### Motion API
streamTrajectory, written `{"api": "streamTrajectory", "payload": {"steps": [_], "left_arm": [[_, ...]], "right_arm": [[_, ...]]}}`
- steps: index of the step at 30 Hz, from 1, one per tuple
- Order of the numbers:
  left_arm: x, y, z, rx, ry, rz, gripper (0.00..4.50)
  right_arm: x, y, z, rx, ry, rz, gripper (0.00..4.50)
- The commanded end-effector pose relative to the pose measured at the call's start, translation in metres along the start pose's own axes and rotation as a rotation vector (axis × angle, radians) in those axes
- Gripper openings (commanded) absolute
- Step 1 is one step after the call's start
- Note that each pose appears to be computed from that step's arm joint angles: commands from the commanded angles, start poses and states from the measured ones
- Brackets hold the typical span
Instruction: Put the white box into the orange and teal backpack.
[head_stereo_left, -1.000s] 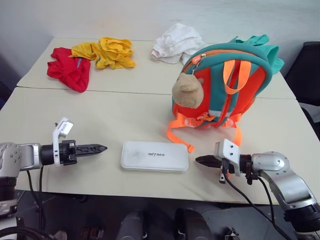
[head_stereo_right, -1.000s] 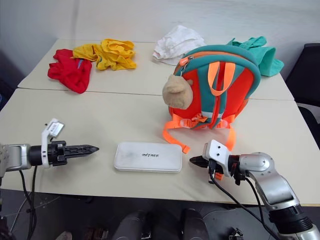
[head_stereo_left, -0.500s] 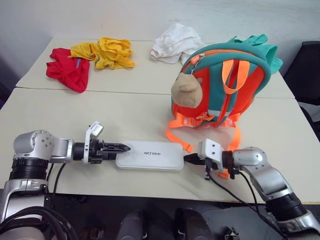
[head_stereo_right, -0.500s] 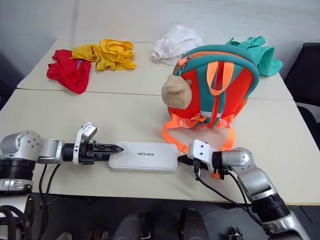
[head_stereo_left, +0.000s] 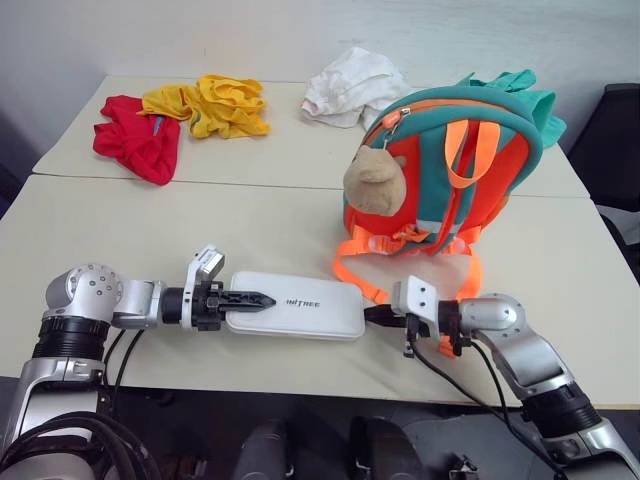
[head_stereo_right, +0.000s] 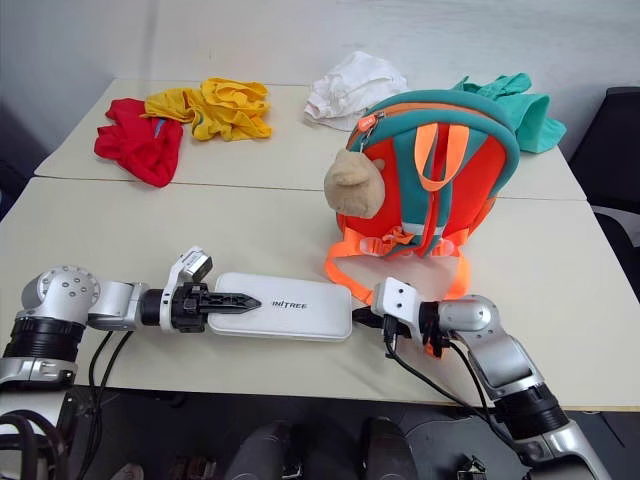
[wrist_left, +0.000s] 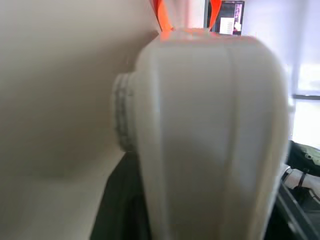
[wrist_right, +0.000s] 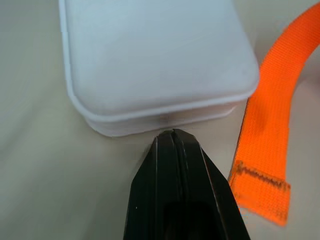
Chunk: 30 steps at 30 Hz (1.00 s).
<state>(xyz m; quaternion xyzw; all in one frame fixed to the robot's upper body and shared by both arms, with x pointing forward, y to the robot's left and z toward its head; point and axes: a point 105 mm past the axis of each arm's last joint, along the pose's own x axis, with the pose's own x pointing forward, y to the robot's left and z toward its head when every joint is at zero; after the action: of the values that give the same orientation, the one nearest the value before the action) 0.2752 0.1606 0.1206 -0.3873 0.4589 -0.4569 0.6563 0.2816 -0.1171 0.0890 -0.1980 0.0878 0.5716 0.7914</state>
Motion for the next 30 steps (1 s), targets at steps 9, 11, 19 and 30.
{"api": "streamTrajectory", "payload": {"steps": [9, 11, 19, 30], "left_arm": [[-0.099, -0.048, 0.01, 0.504, -0.509, -0.071, 1.21], [-0.108, -0.049, 0.008, 0.598, -0.526, -0.021, 1.21], [-0.101, -0.047, 0.001, 0.768, -0.491, -0.022, 1.21], [-0.106, -0.049, 0.01, 0.798, -0.559, -0.004, 1.21]], "right_arm": [[-0.123, -0.006, 0.044, 0.307, -0.318, -0.348, 2.59], [-0.144, -0.017, 0.041, 0.251, -0.333, -0.437, 3.26], [-0.149, -0.092, 0.044, 0.064, -0.397, -0.549, 4.45], [-0.059, -0.107, 0.102, 0.046, -0.565, -0.187, 4.45]]}}
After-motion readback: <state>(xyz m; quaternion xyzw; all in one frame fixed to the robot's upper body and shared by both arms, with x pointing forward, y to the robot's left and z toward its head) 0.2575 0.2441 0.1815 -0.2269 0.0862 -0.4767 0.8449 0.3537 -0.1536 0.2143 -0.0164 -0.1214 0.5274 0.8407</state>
